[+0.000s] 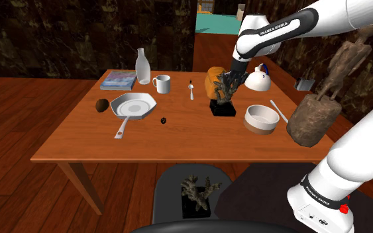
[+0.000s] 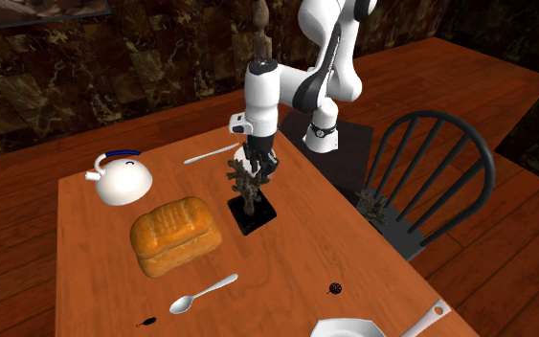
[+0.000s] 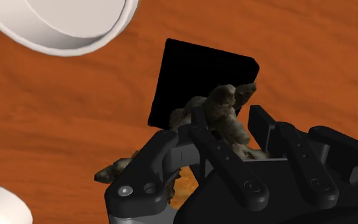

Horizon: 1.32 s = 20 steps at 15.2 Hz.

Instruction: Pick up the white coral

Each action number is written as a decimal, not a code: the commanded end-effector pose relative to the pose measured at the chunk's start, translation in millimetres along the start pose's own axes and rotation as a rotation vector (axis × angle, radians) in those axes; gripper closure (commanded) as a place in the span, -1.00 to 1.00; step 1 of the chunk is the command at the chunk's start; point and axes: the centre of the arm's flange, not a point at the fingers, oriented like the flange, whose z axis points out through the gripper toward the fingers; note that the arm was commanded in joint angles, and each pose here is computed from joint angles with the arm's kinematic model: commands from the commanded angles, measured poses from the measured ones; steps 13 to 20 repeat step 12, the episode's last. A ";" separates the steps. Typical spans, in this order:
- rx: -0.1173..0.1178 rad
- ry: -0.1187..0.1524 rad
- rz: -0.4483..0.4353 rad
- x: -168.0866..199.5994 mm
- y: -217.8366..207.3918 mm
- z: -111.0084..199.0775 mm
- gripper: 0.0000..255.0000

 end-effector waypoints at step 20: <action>0.000 0.001 0.000 4.6 -0.2 -58.5 1.00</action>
